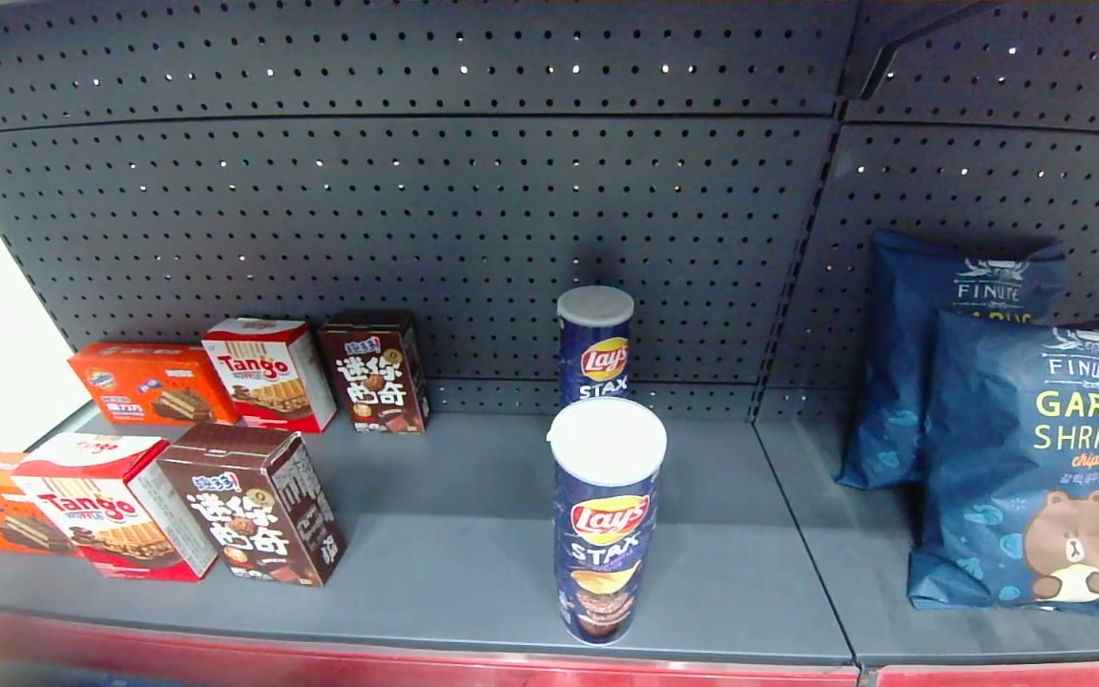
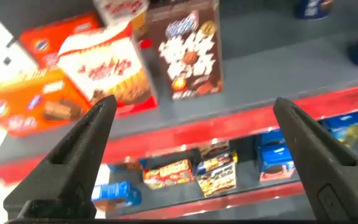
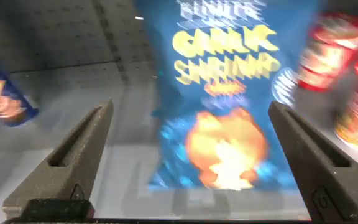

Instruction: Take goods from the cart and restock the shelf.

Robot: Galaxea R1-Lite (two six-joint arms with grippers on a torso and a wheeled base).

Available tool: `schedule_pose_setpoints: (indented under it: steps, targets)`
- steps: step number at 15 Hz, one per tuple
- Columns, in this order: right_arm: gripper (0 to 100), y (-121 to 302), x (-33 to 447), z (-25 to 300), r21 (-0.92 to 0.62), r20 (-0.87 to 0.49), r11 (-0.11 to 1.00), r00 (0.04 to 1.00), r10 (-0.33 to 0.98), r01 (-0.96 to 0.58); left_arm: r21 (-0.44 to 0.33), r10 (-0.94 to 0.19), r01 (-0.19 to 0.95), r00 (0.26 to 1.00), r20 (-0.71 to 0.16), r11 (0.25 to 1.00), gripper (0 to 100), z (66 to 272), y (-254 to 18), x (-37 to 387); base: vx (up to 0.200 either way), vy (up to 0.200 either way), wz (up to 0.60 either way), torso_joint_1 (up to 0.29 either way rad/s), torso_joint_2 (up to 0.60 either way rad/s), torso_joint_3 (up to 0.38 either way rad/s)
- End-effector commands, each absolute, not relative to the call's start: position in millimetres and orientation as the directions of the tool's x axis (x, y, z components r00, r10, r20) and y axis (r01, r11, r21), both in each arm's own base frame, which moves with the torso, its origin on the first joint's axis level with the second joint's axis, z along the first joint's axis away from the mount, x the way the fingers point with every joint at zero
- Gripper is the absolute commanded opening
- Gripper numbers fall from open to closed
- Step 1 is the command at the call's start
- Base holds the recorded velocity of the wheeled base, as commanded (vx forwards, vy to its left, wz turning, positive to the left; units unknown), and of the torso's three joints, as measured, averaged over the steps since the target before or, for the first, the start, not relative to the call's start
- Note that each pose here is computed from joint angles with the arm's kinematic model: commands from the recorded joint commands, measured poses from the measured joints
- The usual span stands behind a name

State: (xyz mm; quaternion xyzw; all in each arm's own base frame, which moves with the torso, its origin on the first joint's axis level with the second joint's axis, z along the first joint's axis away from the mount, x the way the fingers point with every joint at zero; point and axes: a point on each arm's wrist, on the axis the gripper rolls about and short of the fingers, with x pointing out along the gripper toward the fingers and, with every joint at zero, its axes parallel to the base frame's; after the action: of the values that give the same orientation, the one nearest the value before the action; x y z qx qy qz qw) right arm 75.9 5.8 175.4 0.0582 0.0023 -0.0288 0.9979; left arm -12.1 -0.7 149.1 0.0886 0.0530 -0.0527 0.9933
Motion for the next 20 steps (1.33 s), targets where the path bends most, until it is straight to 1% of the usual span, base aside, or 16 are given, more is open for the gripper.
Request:
schedule_pose_setpoints:
  steps: [1, 4, 6, 8, 9, 10, 11, 12, 13, 14, 15, 16, 17, 19, 20]
  targets:
    - [100, 2.2, 56.2, 162.6, 0.123, 0.027, 0.990, 0.997, -0.075, 0.071, 0.165, -0.072, 0.080, 0.996, -0.052, 0.983, 100, 132.8, 0.4, -25.5, 0.000, 0.000, 0.00, 0.000, 0.00, 0.000]
    - [100, 0.1, 41.8, 151.0, 0.117, 0.022, 0.989, 0.995, -0.097, 0.093, 0.149, -0.054, 0.058, 0.998, -0.032, 0.987, 100, 113.6, 1.0, -30.2, 0.000, 0.000, 0.00, 0.000, 0.00, 0.000]
    - [100, -1.7, 35.9, 144.0, 0.114, 0.009, 0.984, 0.990, -0.142, 0.140, 0.142, -0.051, 0.055, 0.998, -0.032, 0.988, 100, 110.4, 1.0, -29.4, 0.000, 0.000, 0.00, 0.000, 0.00, 0.000]
    - [100, -4.6, 25.5, 126.9, 0.107, -0.009, 0.970, 0.975, -0.221, 0.220, 0.141, -0.054, 0.060, 0.997, -0.049, 0.988, 100, 104.6, 0.9, -27.6, 0.000, 0.000, 0.00, 0.000, 0.00, 0.000]
    - [100, -5.0, 21.0, 122.9, 0.112, 0.004, 0.970, 0.976, -0.219, 0.217, 0.140, -0.055, 0.062, 0.997, -0.052, 0.988, 100, 102.2, 0.8, -26.5, 0.000, 0.000, 0.00, 0.000, 0.00, 0.000]
    - [100, -5.3, 14.8, 120.3, 0.113, 0.022, 0.974, 0.979, -0.201, 0.197, 0.141, -0.055, 0.062, 0.997, -0.054, 0.988, 100, 96.2, 0.7, -23.8, 0.000, 0.000, 0.00, 0.000, 0.00, 0.000]
    - [100, -5.2, 7.9, 118.6, 0.112, 0.050, 0.984, 0.988, -0.145, 0.139, 0.140, -0.057, 0.064, 0.997, -0.058, 0.988, 100, 85.8, 0.5, -19.6, 0.000, 0.000, 0.00, 0.000, 0.00, 0.000]
    - [100, -5.0, 4.1, 116.2, 0.101, 0.065, 0.990, 0.992, -0.106, 0.099, 0.132, -0.058, 0.064, 0.997, -0.046, 0.989, 100, 83.3, 0.4, -18.1, 0.000, 0.000, 0.00, 0.000, 0.00, 0.000]
    - [100, -4.9, -5.5, 108.2, 0.065, 0.087, 0.998, 0.996, -0.028, 0.023, 0.093, -0.067, 0.069, 0.998, -0.017, 0.993, 100, 83.5, 0.1, -17.0, 0.000, 0.000, 0.00, 0.000, 0.00, 0.000]
    - [100, -5.2, -13.2, 99.8, 0.044, 0.092, 0.999, 0.996, 0.007, -0.011, 0.070, -0.067, 0.068, 0.998, -0.015, 0.995, 100, 83.7, 0.1, -17.0, 0.000, 0.000, 0.00, 0.000, 0.00, 0.000]
    - [100, -5.6, -15.6, 94.1, 0.029, 0.070, 1.000, 0.998, 0.003, -0.005, 0.061, -0.067, 0.068, 0.998, -0.011, 0.996, 100, 83.9, 0.1, -16.9, 0.000, 0.000, 0.00, 0.000, 0.00, 0.000]
    - [100, -5.6, -15.9, 98.4, 0.022, 0.100, 1.000, 0.995, 0.002, -0.005, 0.040, -0.067, 0.068, 0.998, -0.011, 0.997, 100, 83.9, 0.1, -16.9, 0.000, 0.000, 0.00, 0.000, 0.00, 0.000]
    - [100, -5.6, -15.5, 97.2, -0.004, 0.102, 1.000, 0.995, 0.002, -0.002, 0.014, -0.067, 0.068, 0.998, -0.011, 0.998, 100, 83.9, 0.1, -16.9, 0.000, 0.000, 0.00, 0.000, 0.00, 0.000]
    - [100, -5.6, -14.9, 85.9, -0.049, -0.008, 0.999, 1.000, 0.002, -0.002, -0.010, -0.087, 0.087, 0.996, -0.021, 0.996, 100, 83.5, -0.3, -17.0, 0.000, 0.000, 0.00, 0.000, 0.00, 0.000]
    - [100, -5.6, -14.9, 84.5, -0.058, -0.021, 0.998, 1.000, -0.003, 0.002, -0.038, -0.101, 0.100, 0.995, -0.021, 0.994, 100, 83.8, -0.5, -17.1, 0.000, 0.000, 0.00, 0.000, 0.00, 0.000]
